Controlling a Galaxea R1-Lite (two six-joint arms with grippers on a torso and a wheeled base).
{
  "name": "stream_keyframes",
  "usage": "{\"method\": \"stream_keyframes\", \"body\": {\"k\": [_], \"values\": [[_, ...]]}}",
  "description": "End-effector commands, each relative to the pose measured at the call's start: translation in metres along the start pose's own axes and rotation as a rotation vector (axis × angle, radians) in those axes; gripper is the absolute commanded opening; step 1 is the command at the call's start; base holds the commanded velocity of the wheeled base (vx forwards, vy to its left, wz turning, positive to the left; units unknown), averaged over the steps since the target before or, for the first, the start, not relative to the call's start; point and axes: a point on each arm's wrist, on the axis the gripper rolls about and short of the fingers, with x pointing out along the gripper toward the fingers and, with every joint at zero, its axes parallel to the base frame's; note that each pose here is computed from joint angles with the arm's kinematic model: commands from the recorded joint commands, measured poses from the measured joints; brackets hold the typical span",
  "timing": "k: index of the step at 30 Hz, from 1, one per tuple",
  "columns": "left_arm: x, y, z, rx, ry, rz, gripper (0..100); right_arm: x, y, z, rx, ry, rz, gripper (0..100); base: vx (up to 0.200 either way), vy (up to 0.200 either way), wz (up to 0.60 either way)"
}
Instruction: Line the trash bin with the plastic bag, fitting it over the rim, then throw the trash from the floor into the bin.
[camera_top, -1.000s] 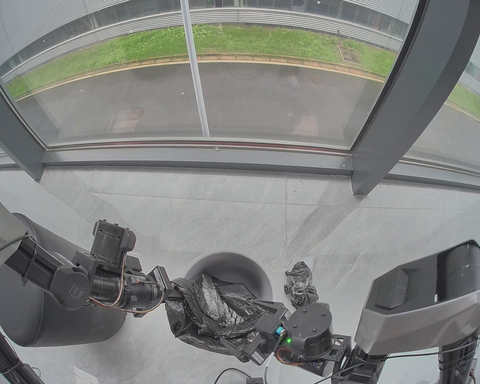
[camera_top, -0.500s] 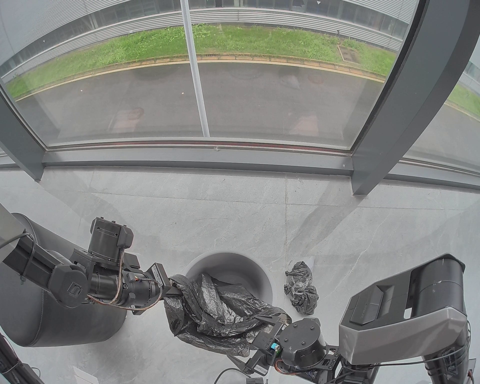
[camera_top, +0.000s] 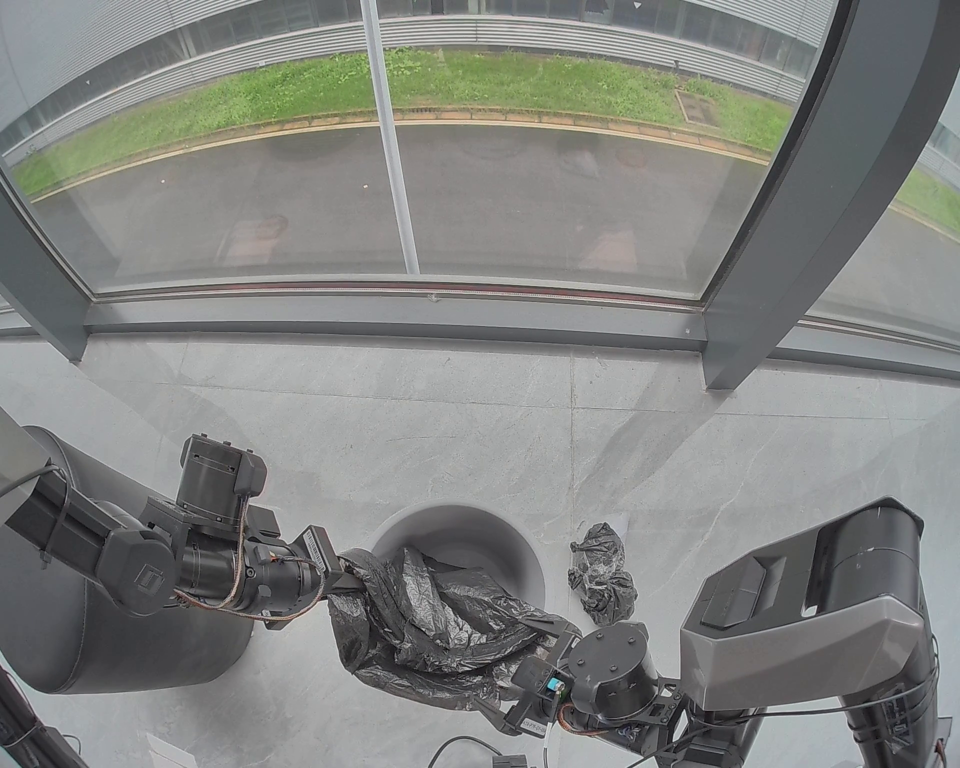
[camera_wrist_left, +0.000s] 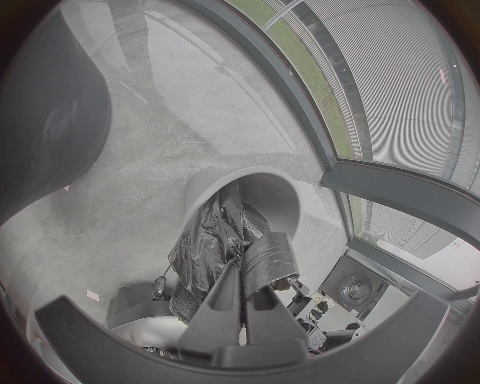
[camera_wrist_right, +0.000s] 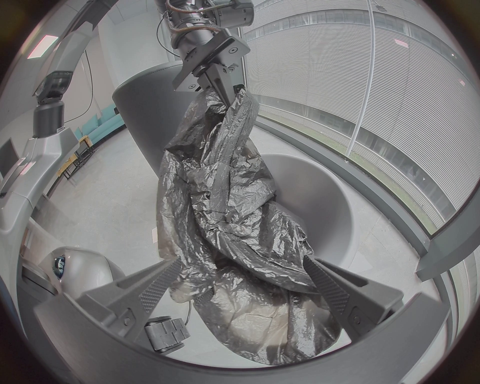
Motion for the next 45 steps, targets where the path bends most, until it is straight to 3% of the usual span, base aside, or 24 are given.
{"method": "stream_keyframes", "body": {"k": [1, 19, 20, 37, 45], "values": [[0.0, 0.0, 0.0, 0.0, 0.001, 0.0, 0, 0.005, -0.005, -0.002, 0.001, 0.002, -0.016, 100, 0.0, 0.0, 0.0], [0.0, -0.001, 0.001, 0.0, -0.002, -0.005, 0, 0.019, -0.008, -0.001, -0.003, -0.017, -0.037, 100, 0.0, 0.0, 0.0], [0.0, -0.001, 0.001, 0.0, -0.002, -0.005, 0, 0.019, -0.008, -0.001, -0.003, -0.015, -0.036, 0, 0.0, 0.0, 0.0], [0.0, -0.001, 0.001, -0.015, -0.001, -0.006, 0, 0.016, -0.02, 0.0, 0.023, -0.026, -0.072, 0, 0.0, 0.0, 0.0], [-0.001, -0.001, 0.001, -0.015, -0.001, -0.006, 0, 0.0, -0.044, 0.023, 0.08, -0.123, -0.15, 0, 0.0, 0.0, 0.0]]}}
